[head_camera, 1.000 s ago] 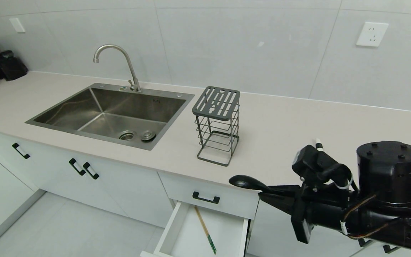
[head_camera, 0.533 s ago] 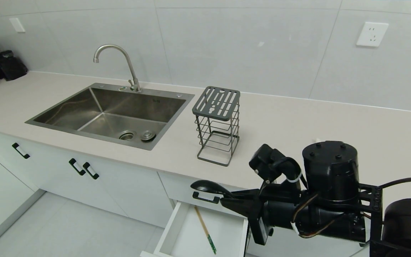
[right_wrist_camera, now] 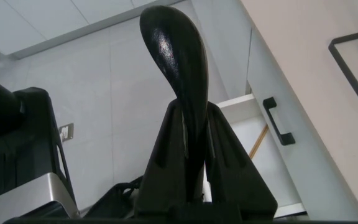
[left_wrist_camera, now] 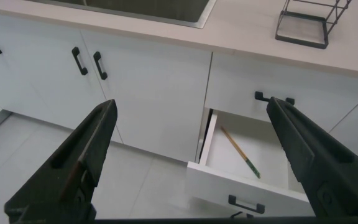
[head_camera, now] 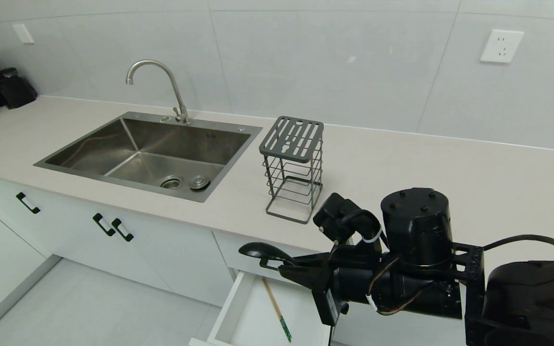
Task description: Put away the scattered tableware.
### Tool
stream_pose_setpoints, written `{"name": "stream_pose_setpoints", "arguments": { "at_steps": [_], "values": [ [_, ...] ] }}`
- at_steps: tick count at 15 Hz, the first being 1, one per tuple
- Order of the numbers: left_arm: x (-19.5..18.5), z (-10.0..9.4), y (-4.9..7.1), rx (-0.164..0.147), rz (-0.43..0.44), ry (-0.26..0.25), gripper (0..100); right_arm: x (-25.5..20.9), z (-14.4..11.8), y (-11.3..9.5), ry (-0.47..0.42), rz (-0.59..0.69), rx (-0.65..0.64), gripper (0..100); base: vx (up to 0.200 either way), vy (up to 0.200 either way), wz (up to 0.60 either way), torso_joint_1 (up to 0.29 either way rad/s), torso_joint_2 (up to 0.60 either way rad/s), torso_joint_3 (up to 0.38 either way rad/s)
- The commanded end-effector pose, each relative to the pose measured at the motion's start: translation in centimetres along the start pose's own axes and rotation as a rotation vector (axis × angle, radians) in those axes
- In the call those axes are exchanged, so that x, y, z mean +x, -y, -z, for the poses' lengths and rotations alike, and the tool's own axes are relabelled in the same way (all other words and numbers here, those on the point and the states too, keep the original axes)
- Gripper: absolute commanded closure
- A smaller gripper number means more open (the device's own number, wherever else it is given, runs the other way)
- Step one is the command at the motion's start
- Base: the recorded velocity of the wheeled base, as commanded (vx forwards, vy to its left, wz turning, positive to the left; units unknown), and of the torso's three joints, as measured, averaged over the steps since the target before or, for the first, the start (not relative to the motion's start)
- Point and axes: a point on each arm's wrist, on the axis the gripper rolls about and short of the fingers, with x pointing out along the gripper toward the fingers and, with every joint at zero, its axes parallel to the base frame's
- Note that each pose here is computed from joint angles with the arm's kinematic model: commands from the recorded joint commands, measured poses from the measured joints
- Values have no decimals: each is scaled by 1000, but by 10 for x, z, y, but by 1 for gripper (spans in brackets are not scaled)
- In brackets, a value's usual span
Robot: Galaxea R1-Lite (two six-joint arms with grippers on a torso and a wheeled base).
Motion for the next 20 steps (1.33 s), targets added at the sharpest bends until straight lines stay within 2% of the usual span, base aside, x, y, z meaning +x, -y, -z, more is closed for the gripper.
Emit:
{"name": "stream_pose_setpoints", "arguments": {
  "at_steps": [1,14,20],
  "values": [
    [0,0,0,1,-1,1,0,5,1,0,-4,-3,0,100,0,0,0,0,0,0],
    [0,0,0,-1,-1,1,0,17,9,-4,-34,-14,-4,100,0,0,0,0,0,0],
    [0,0,0,-1,-1,1,0,19,8,-4,-31,-14,-5,100,0,0,0,-179,355,176]
  ]
}}
